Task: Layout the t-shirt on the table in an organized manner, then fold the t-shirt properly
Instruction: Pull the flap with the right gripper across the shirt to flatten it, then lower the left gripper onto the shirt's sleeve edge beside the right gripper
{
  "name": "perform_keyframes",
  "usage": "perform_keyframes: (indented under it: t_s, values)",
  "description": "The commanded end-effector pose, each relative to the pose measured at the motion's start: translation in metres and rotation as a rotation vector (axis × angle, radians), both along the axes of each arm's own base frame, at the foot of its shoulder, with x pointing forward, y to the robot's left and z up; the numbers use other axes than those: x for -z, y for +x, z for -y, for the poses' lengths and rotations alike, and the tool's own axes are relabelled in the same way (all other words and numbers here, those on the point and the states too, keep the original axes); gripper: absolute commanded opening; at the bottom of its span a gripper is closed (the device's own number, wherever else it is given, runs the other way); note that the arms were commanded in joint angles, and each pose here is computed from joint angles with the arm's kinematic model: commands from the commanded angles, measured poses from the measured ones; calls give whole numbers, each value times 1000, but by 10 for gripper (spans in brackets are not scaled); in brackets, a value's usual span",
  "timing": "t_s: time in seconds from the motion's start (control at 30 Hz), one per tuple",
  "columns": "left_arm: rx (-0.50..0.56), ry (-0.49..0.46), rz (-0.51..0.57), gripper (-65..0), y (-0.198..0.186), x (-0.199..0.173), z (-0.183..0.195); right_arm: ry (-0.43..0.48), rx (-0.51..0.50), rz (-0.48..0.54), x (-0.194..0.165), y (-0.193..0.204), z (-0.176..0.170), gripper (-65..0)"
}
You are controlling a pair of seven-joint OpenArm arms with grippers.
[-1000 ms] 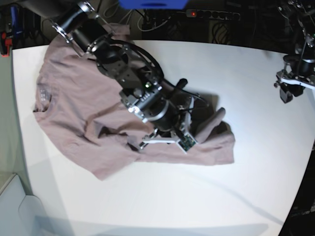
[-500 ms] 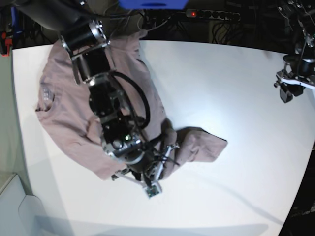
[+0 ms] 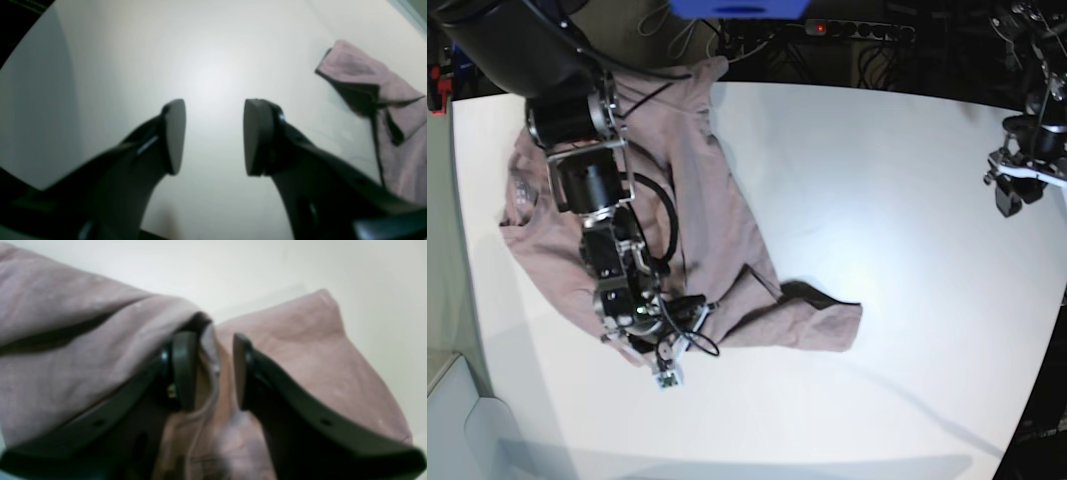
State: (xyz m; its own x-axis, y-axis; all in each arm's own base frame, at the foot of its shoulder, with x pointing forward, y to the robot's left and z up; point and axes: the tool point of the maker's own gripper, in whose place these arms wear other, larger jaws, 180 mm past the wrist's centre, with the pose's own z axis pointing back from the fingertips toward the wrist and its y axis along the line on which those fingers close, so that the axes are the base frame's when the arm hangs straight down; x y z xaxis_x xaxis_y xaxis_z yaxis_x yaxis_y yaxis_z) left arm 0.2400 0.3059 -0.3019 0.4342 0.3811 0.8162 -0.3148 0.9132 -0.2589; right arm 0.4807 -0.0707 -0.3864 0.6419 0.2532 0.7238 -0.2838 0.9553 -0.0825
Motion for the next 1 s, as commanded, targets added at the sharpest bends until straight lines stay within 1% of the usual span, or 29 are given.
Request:
perform_keyframes:
  t_s: [0.0,0.07,0.1,0.17,0.27,0.37,0.5,0.57,0.67,0.77,0.83,0.9,0.97]
  values:
    - [19,17,44,-369,8,-13,2,21,5,78,-28,19,-1,-417]
    - [33,13,43,-369,10,-12,7,37,28,109,-41,22,4,-390]
    - [36,12,42,-369,10,-11,8,37,45,124,-45,19,13,-379]
    - [37,11,42,-369,11,-11,8,33,50,178,-64,17,19,-368]
    - [49,1,43,-369,15,-9,12,29,27,258,-94,5,13,-348]
    - [90,-5,75,-369,33,-16,27,16,-20,304,-106,-9,1,-323]
    - [165,-74,86,-369,69,-6,57,0,-70,307,-99,-30,-10,-302]
    - [195,-102,69,-369,92,5,71,1,-67,286,-89,-37,-8,-302]
    - [243,-120,26,-370,125,24,95,-21,-64,266,-78,-48,2,-302]
    - [292,-171,-19,-369,151,44,132,-51,-66,270,-77,-57,14,-302]
    - [297,-194,-31,-369,163,49,147,-71,-69,278,-78,-63,22,-302]
    - [303,-212,-46,-351,173,53,162,-96,-71,285,-80,-69,31,-302]
    - [294,-198,-54,-328,179,61,168,-114,-66,287,-80,-74,41,-302]
